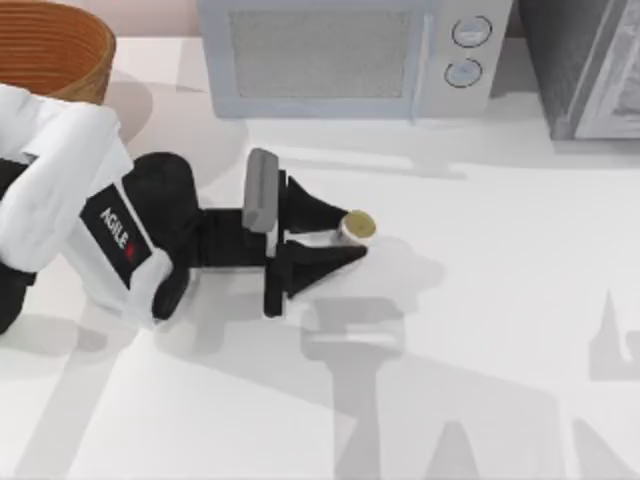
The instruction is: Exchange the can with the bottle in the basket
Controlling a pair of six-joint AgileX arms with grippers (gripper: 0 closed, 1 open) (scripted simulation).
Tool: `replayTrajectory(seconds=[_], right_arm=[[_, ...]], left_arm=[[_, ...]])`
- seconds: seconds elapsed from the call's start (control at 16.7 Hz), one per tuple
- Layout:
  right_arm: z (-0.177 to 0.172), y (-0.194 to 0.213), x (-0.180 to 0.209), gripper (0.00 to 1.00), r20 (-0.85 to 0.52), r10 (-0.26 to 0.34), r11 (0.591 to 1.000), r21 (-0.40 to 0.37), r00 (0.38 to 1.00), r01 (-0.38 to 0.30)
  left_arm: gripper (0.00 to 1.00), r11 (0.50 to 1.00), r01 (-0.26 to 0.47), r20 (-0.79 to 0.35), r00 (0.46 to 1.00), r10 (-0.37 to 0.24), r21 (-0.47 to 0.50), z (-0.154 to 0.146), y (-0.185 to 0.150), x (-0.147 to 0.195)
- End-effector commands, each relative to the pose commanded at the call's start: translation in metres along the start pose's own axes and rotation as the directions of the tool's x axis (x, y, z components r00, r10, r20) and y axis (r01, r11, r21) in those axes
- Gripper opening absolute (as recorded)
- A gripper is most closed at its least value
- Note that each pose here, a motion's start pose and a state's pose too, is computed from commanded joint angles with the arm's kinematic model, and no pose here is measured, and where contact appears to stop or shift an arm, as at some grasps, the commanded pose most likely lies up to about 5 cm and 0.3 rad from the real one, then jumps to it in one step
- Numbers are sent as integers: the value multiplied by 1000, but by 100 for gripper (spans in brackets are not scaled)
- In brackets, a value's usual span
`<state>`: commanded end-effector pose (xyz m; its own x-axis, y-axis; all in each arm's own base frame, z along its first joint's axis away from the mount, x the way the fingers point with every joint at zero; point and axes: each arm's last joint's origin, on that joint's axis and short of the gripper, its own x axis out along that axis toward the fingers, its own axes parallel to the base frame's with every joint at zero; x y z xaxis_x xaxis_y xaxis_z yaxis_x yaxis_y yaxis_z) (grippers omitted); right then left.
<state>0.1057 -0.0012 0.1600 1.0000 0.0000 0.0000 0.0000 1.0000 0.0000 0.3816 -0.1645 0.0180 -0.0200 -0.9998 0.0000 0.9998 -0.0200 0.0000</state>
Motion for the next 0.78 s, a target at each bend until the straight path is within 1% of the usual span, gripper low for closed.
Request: replayTrajectory(seconds=[0.72,0.78], right_arm=[[0,0,0,100,0,0,1000,0,1000,0],[0,0,0,100,0,0,1000,0,1000,0]], left_arm=[[98,1000,0,0,1000,0,0,0,0,0],[100,1000,0,0,1000,0,0,0,0,0]])
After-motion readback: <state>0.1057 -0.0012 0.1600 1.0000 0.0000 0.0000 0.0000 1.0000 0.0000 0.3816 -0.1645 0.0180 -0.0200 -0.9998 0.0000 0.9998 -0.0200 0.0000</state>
